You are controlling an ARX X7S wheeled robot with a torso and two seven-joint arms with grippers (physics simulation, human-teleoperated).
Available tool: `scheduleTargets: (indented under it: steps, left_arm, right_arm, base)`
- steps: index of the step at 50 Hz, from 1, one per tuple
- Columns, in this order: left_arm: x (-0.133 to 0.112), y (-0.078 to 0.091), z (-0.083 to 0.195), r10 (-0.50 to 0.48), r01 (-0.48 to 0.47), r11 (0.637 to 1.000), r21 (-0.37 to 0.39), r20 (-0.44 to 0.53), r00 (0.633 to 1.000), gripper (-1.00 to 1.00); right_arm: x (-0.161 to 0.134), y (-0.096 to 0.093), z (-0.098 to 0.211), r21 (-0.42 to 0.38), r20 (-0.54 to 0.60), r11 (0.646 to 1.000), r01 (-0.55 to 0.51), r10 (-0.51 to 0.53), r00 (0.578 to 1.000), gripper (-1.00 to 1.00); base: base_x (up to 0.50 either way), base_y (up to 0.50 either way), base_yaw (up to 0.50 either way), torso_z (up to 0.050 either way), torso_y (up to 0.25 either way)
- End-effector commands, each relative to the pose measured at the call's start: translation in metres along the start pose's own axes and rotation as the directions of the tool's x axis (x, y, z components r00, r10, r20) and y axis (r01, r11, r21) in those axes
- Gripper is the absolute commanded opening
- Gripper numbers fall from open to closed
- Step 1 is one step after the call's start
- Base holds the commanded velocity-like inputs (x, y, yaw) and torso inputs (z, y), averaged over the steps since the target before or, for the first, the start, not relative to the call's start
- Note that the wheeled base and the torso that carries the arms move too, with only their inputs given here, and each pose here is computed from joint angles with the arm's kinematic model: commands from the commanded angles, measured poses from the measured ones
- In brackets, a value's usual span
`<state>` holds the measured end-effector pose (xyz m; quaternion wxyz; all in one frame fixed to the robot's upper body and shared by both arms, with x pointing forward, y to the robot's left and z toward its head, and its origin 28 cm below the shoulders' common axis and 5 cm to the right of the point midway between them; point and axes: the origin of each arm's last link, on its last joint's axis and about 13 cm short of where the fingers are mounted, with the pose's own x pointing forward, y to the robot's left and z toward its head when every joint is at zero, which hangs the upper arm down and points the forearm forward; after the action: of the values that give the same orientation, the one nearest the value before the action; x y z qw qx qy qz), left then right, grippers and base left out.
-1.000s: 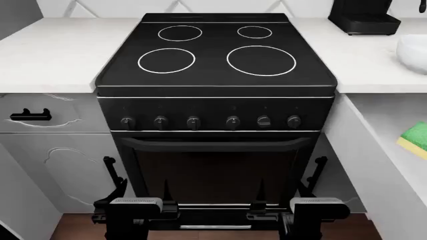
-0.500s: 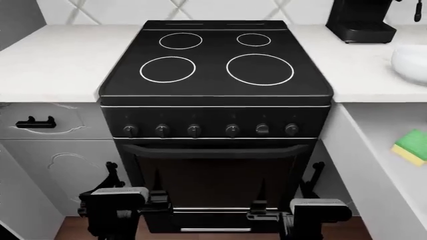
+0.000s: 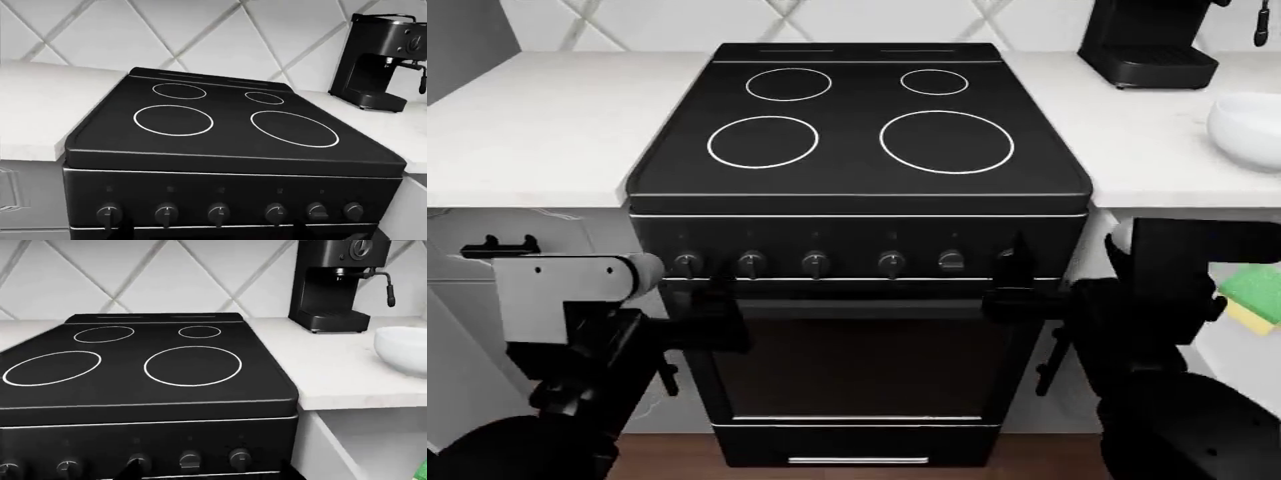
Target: Place the bar in the bowl and close the drawer.
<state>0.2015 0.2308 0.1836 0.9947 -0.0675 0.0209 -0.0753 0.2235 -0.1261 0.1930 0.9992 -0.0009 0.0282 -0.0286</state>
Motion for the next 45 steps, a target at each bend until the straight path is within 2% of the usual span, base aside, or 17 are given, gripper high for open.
scheduleTargets:
  steps: [1, 6, 17, 25, 45]
  left_arm:
    - [-0.011, -0.003, 0.042, -0.104, 0.114, 0.990, 0.079, -0.117, 0.988, 1.00]
    - [-0.011, -0.005, 0.060, -0.142, 0.164, 0.984, 0.070, -0.243, 0.960, 1.00]
    - [0.002, -0.002, 0.088, -0.145, 0.193, 0.978, 0.075, -0.416, 0.898, 1.00]
    - [0.012, 0.006, 0.099, -0.095, 0.150, 0.985, 0.091, -0.441, 0.892, 1.00]
    - [0.014, 0.008, 0.102, -0.067, 0.125, 0.987, 0.099, -0.455, 0.888, 1.00]
  right_arm:
    - [-0.039, -0.009, 0.056, -0.153, -0.163, 0.959, -0.237, 0.212, 0.963, 1.00]
    - [-0.036, -0.012, 0.077, -0.167, -0.260, 0.949, -0.268, 0.220, 0.940, 1.00]
    - [-0.037, -0.018, 0.120, -0.183, -0.440, 0.922, -0.340, 0.232, 0.868, 1.00]
    - [-0.027, -0.023, 0.126, -0.215, -0.514, 0.920, -0.326, 0.177, 0.839, 1.00]
    - [-0.026, -0.026, 0.128, -0.244, -0.539, 0.916, -0.320, 0.146, 0.830, 1.00]
  base:
    - [0.00, 0.00, 0.00, 0.050, 0.008]
    - [0.00, 0.00, 0.00, 0.034, 0.005]
    - [0.00, 0.00, 0.00, 0.000, 0.000]
    - [0.00, -0.02, 0.00, 0.000, 0.000]
    - [-0.09, -0.50, 0.00, 0.000, 0.000]
